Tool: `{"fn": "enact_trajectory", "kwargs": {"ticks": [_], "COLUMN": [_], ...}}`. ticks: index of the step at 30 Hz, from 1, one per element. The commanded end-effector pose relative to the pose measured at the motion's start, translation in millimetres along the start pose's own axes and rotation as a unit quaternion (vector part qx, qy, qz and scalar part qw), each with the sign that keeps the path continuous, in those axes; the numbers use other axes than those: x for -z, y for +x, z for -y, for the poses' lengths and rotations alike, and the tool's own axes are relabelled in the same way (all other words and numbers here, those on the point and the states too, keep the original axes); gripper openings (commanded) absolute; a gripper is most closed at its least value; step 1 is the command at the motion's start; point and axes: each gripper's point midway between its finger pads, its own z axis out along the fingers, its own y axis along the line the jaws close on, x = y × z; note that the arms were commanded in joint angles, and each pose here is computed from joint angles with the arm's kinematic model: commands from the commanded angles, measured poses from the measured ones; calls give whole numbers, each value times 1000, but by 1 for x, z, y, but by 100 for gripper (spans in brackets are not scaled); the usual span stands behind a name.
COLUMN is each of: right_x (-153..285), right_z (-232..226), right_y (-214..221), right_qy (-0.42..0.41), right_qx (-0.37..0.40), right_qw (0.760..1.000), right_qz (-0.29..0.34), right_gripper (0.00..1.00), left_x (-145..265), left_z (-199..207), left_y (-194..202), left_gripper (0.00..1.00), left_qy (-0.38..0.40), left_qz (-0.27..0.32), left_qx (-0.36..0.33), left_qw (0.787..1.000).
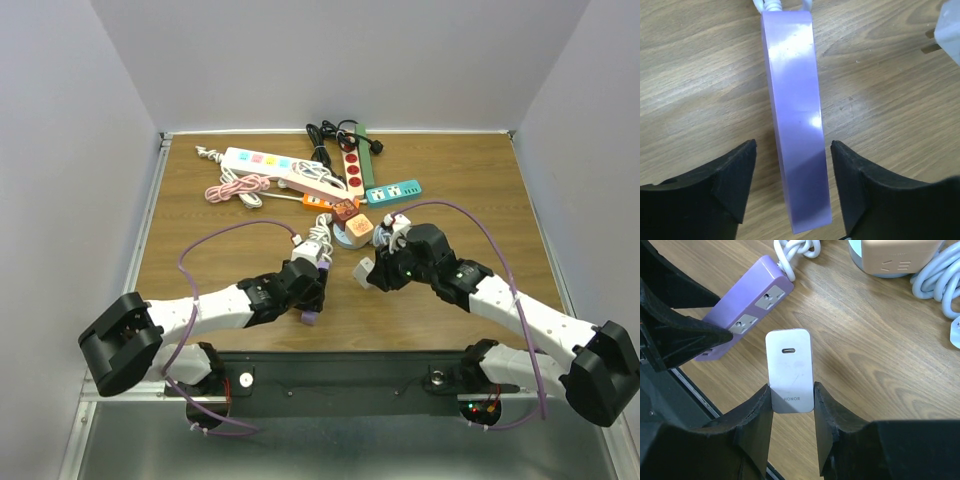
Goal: Insert the plug
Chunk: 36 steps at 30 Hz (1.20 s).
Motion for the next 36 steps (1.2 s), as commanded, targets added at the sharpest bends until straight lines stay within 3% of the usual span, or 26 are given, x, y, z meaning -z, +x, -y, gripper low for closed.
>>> {"fn": "enact_trajectory", "kwargs": {"ticks": [1,4,9,11,13,14,16,20,27,31,34,35,36], "right_x": [-1,-3,-6,-8,-9,-10,-12,-13,-17,-17,-13,-11,-10], "right_z": [-11,-13,-16,-16,-19,-20,-23,-24,-26,-23,-24,-24,-24], "right_y": [-25,-25,-22,-21,-20,-18,-19,-19,-19,-22,-28,-30,-32], "right_qy": [-22,-29,-41,-45,-53,-56,-65,-71,-78,-69,-65,-64,-64], "right_qx": [10,11,13,14,15,15,17,19,19,15,15,14,15], "right_qw": [998,998,998,998,998,998,997,997,997,997,997,997,997], "right_qz": [49,48,42,39,36,32,30,29,24,30,44,48,52], "right_gripper": [0,0,0,0,0,0,0,0,0,0,0,1,0], "left_x": [2,1,4,2,1,0,-4,-5,28,41,51,58,57], "left_z": [-1,-7,-18,-19,-21,-22,-24,-25,-26,-31,-31,-33,-39], "left_y": [-15,-8,-3,0,1,3,9,14,-34,-47,-63,-67,-64], "left_gripper": [57,44,42,47,67,70,99,99,99,99,99,99,99], "left_qy": [-22,-35,-59,-60,-66,-70,-78,-80,-76,-76,-54,-46,-56], "left_qz": [17,9,10,7,5,3,-7,-13,93,124,173,190,192], "left_qx": [4,12,24,28,30,35,37,49,82,90,151,217,239], "left_qw": [1000,999,998,998,997,997,996,996,989,985,972,956,950]}}
